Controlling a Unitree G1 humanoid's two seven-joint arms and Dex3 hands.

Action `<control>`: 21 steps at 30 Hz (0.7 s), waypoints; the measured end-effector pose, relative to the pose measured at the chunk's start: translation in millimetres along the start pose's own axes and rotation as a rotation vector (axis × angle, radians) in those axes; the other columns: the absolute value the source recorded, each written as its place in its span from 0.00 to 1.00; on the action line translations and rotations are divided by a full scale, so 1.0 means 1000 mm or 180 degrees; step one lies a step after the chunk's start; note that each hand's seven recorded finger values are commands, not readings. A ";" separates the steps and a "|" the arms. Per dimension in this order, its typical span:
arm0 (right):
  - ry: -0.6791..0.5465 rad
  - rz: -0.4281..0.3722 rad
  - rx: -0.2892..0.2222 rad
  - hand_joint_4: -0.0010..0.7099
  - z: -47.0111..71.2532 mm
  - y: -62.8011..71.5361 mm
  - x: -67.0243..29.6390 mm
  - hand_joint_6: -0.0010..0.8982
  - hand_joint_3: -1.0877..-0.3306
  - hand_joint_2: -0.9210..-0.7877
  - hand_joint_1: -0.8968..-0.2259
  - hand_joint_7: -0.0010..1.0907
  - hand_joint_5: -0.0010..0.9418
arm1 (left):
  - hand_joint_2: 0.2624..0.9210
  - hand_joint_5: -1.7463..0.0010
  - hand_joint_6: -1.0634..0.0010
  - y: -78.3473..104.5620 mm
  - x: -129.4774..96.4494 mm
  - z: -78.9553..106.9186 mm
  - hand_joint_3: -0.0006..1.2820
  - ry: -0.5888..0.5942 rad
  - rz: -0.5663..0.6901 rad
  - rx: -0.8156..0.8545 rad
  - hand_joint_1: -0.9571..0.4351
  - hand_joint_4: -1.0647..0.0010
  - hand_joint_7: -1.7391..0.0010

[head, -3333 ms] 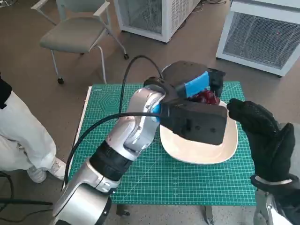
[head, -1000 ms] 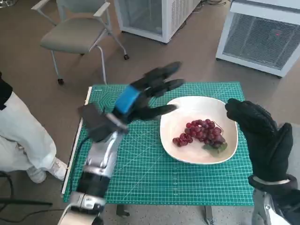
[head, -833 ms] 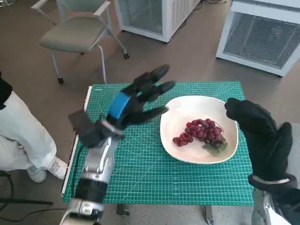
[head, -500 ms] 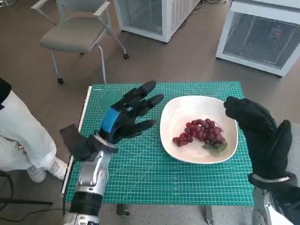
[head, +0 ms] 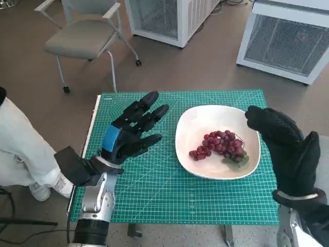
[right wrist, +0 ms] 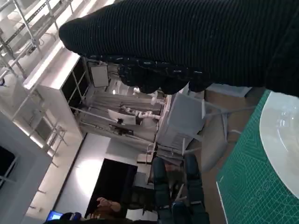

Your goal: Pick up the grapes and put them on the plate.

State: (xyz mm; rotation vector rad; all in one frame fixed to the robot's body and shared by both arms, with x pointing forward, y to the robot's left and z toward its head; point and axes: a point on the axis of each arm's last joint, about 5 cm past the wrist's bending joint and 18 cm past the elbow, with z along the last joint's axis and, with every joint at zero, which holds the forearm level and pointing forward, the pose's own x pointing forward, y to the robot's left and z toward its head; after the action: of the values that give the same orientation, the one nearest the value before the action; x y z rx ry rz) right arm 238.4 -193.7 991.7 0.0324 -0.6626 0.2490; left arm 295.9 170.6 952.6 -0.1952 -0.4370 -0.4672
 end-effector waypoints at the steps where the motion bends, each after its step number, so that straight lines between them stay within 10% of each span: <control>1: 0.0002 0.0000 0.0000 0.43 0.000 0.000 0.0000 0.16 0.64 0.00 0.53 0.81 0.41 | 1.00 0.99 0.52 0.000 -0.001 0.000 0.03 0.0005 0.0005 -0.0002 0.48 0.53 0.99; 10: 0.0006 0.0005 0.0001 0.43 0.000 0.000 0.0001 0.16 0.64 0.00 0.53 0.81 0.40 | 1.00 1.00 0.55 0.002 -0.005 -0.002 0.04 0.0036 0.0037 0.0007 0.49 0.56 1.00; 21: 0.0020 0.0007 -0.0002 0.43 -0.001 -0.001 0.0000 0.17 0.64 0.00 0.53 0.80 0.40 | 1.00 1.00 0.75 0.002 -0.007 0.001 0.03 -0.0055 0.0023 0.0076 0.47 0.89 1.00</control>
State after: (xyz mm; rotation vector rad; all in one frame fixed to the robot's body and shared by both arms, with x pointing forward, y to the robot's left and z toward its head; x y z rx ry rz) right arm 239.3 -194.1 990.6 0.0303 -0.6565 0.2508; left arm 290.8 175.7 950.1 -0.1779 -0.4585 -0.4533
